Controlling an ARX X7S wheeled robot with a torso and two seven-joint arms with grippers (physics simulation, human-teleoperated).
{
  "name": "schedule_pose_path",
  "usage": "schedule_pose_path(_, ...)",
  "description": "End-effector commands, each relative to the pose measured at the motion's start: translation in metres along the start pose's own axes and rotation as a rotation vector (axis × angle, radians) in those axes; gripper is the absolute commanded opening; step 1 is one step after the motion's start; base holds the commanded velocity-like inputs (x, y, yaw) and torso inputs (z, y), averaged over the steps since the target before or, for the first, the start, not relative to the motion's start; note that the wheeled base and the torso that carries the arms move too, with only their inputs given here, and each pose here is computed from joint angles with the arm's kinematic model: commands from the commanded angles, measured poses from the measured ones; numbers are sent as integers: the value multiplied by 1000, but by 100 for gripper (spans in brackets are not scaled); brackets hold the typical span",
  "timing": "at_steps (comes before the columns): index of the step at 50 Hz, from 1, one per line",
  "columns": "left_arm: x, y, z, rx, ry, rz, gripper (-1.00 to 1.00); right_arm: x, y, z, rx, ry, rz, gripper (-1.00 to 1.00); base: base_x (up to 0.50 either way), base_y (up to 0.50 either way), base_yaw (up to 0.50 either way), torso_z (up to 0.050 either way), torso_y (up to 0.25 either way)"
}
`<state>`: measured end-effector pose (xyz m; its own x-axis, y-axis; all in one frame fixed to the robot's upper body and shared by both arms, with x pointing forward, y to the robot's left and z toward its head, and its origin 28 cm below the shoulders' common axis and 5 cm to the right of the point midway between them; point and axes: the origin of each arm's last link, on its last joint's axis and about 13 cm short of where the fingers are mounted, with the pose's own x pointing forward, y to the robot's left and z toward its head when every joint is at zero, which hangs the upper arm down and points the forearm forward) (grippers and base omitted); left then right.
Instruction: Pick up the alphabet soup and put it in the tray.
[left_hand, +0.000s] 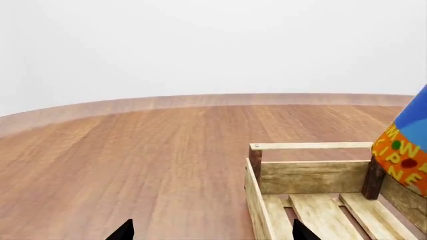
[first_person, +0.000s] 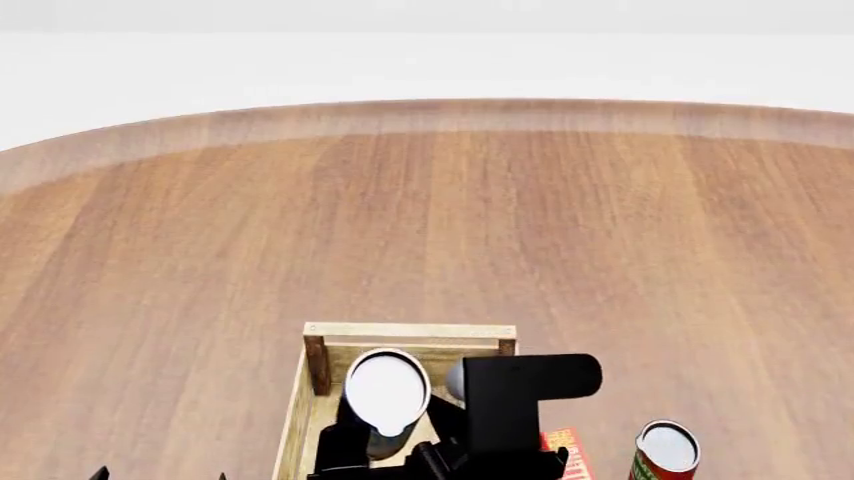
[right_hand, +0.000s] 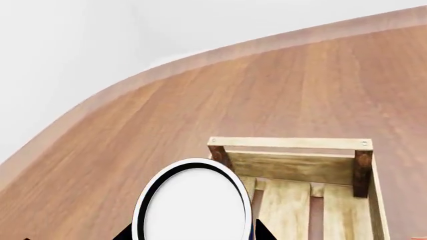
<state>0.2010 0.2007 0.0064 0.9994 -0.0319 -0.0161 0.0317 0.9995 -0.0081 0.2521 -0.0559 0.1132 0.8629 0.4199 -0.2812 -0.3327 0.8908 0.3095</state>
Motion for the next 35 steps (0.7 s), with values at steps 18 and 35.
schedule_pose_path(18,0,0,0,-1,-1,0,100,16,-6,-26,-12,49,-20,-100,0,0,0,1,1)
schedule_pose_path(35,1,0,0,-2,-1,0,100,20,-10,-38,-20,86,-57,-100,0,0,0,0,1)
